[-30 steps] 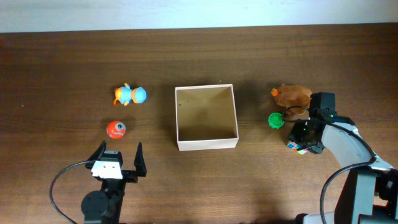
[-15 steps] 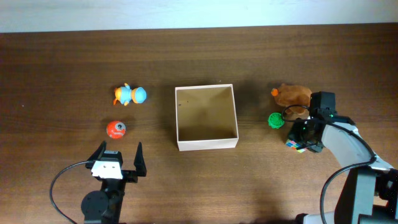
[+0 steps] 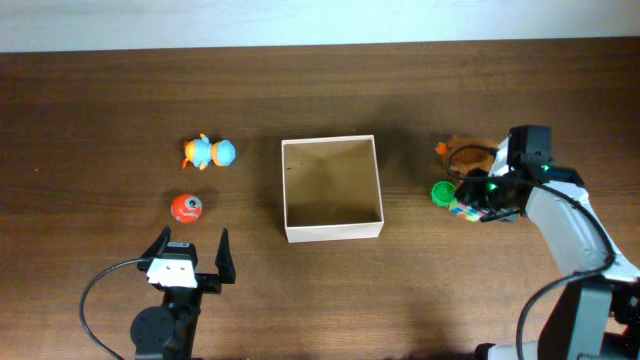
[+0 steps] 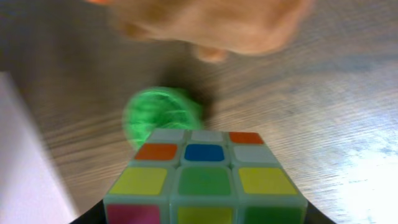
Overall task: Pack container
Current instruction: 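Lift the cube and carry it with the right gripper over the box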
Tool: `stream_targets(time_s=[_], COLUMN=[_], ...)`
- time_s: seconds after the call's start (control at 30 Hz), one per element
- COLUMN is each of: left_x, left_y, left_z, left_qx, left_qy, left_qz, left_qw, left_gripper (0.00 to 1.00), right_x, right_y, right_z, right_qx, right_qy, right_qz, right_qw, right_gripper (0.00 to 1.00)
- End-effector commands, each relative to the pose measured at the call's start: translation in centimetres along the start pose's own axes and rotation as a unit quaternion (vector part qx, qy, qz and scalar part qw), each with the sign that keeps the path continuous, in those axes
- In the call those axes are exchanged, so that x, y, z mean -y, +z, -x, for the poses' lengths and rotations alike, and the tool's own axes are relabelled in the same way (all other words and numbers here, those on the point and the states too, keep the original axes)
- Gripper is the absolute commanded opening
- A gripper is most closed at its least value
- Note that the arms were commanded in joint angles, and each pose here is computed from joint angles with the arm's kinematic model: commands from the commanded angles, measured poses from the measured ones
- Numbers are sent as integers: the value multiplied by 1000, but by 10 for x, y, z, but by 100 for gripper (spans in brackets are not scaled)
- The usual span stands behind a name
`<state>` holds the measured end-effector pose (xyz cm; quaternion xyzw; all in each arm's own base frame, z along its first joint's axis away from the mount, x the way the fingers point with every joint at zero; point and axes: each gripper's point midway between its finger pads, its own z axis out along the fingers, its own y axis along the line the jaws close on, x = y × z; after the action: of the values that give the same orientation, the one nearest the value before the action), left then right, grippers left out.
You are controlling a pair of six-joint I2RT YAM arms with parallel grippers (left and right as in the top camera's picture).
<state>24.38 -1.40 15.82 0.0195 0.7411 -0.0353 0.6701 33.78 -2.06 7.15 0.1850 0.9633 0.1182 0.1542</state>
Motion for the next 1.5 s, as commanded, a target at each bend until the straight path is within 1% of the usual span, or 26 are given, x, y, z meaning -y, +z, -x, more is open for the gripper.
stream_targets(time_s=[0.0, 0.13, 0.27, 0.43, 0.6, 0.7, 0.8, 0.93, 1.07, 1.23, 1.27, 1.3, 1.47], left_x=[-1, -1, -1, -1, -1, -1, -1, -1, -1, -1, -1, -1, -1], left_y=[0, 0, 0, 0, 0, 0, 0, 0, 0, 0, 0, 0, 0], left_z=[-1, -1, -1, -1, -1, -1, -1, -1, -1, -1, -1, -1, -1], left_qx=[2, 2, 1, 1, 2, 2, 1, 2, 2, 2, 2, 1, 1], left_qy=[8, 8, 8, 8, 8, 8, 8, 8, 8, 8, 8, 8, 8], left_qz=[2, 2, 2, 2, 2, 2, 2, 2, 2, 2, 2, 2, 2], left_qw=[1000, 1000, 1000, 1000, 1000, 1000, 1000, 1000, 1000, 1000, 1000, 1000, 1000], left_gripper=[99, 99, 99, 99, 99, 99, 99, 99, 99, 99, 99, 99, 99], right_x=[-42, -69, -99, -143, -198, -221, -233, -245, -254, -250, -250, -251, -247], right_y=[-42, -84, -124, -158, -164, -154, -134, -102, -62, -26, -21, -17, -8], right_z=[26, 41, 44, 24, -10, -23, -29, -33, -28, -17, -15, -13, -5], right_qx=[54, 105, 149, 177, 167, 170, 171, 155, 142, 135, 136, 138, 150], right_qy=[-55, -81, -120, -184, -259, -294, -311, -321, -322, -316, -315, -319, -320], right_qz=[91, 140, 179, 218, 264, 246, 208, 179, 165, 132, 128, 125, 103], right_qw=[993, 981, 965, 942, 914, 908, 911, 917, 922, 930, 930, 929, 930], right_gripper=[46, 46, 46, 47, 47, 47, 48, 47, 48, 48, 52, 52, 53])
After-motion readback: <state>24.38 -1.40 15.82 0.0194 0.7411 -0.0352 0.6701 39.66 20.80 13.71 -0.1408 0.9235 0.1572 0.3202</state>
